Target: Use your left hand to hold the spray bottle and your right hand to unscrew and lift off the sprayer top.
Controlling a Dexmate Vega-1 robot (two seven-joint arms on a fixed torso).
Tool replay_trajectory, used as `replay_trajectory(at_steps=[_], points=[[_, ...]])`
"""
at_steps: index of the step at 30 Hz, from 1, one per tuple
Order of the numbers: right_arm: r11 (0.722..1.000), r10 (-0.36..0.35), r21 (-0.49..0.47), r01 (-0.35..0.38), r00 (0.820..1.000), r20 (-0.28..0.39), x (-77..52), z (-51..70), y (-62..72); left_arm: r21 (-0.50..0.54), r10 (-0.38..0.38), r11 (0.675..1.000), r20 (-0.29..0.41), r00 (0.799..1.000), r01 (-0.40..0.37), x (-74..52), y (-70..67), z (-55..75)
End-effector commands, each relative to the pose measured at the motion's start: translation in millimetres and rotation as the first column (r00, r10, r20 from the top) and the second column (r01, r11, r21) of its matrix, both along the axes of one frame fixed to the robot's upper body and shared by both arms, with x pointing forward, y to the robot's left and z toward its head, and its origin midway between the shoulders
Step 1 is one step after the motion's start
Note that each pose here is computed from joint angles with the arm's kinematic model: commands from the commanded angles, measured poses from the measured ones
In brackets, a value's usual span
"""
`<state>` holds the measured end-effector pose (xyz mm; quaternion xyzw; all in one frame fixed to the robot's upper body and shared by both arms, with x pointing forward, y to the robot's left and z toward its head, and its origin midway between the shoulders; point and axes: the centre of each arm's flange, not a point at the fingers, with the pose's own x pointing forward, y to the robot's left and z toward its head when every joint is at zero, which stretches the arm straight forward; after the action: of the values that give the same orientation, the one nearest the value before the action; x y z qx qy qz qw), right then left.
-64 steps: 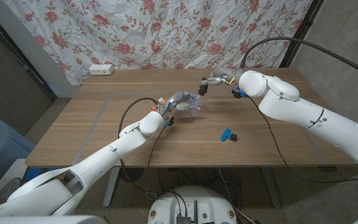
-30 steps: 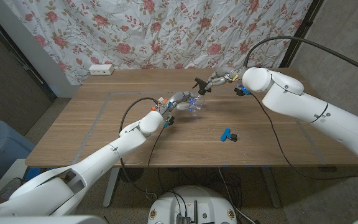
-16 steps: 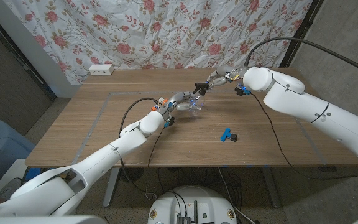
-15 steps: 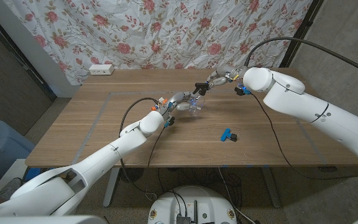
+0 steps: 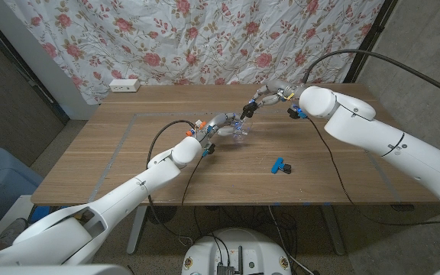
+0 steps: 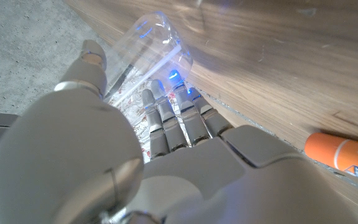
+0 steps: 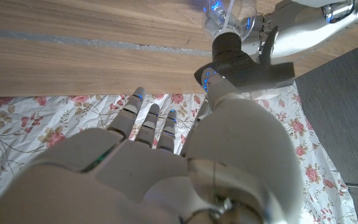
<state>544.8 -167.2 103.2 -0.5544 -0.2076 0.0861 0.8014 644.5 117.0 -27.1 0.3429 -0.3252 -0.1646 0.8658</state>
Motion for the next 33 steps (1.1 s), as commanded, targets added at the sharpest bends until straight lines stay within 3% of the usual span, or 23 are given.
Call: replay_trajectory(at_steps=[1,11,33], points=[[0.998,0.023,0.054,-0.024,0.999,0.023,-0.8,-3.0,0.6,-0.001,-0.007,1.000,-0.005,1.000,0.007,-0.2,-0.2,-2.6],[0.998,0.014,0.055,-0.015,1.000,0.020,0.0,-1.4,-0.2,-0.003,-0.011,1.000,-0.005,1.000,0.011,1.9,0.6,-2.0],[0.993,-0.089,0.084,0.082,0.992,0.086,-7.1,11.7,-29.5,-0.020,-0.004,1.000,0.007,1.000,0.005,5.3,4.5,2.6]])
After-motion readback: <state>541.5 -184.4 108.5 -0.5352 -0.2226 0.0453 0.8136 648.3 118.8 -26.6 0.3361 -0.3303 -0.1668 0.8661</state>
